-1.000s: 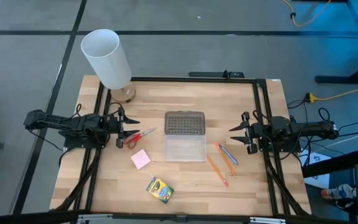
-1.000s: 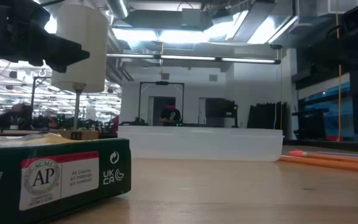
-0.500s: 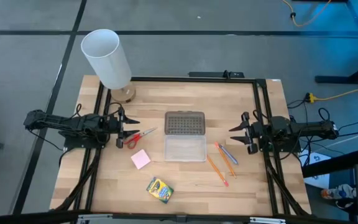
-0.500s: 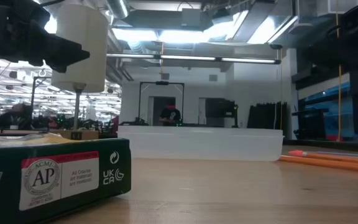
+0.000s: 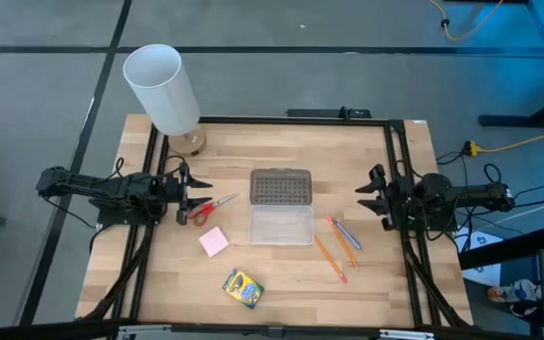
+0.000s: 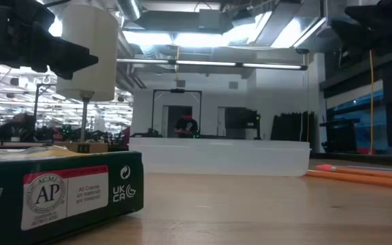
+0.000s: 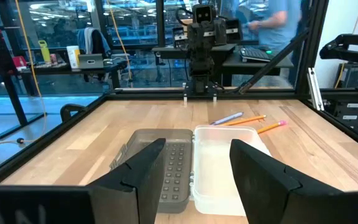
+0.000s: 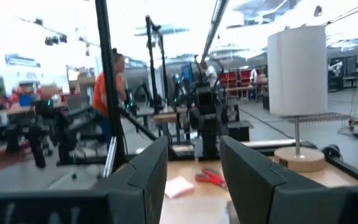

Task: Pack school essentials
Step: Put the gray pen into the transparent supply box

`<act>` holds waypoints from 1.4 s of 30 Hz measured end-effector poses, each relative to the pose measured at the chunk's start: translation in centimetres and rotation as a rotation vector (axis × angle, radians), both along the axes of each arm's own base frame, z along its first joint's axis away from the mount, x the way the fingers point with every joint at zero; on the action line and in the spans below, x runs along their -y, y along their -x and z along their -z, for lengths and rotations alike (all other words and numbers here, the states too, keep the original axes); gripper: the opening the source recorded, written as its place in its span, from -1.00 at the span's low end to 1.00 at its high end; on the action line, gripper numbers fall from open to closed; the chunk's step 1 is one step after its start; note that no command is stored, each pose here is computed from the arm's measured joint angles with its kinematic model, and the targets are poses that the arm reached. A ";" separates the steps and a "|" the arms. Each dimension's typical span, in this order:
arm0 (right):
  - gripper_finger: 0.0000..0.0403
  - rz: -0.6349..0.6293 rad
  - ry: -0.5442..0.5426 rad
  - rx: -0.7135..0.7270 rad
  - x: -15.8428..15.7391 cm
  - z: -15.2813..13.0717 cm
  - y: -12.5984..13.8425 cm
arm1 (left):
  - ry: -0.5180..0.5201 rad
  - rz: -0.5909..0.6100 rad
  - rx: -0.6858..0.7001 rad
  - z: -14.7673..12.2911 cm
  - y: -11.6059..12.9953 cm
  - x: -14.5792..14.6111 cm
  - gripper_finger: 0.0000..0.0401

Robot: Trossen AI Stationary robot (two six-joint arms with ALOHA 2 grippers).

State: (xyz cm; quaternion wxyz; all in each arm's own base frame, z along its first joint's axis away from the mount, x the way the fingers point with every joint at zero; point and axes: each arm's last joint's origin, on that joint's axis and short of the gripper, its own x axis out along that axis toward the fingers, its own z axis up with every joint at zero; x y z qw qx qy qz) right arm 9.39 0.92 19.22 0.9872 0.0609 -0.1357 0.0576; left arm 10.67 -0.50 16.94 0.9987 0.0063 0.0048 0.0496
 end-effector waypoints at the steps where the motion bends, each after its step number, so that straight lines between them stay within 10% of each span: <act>1: -0.25 0.004 -0.020 0.000 0.0 0.0 0.0 | 0.000 -0.001 0.000 0.0 0.0 0.0 -0.13; 31: -0.25 0.088 -0.008 -0.050 0.2 0.4 -0.1 | -0.003 0.002 0.132 -1.3 0.1 0.0 -0.13; 42: -0.25 0.304 -0.055 0.022 1.1 -8.6 2.4 | -0.093 -0.034 0.555 -5.2 1.5 -0.1 -0.13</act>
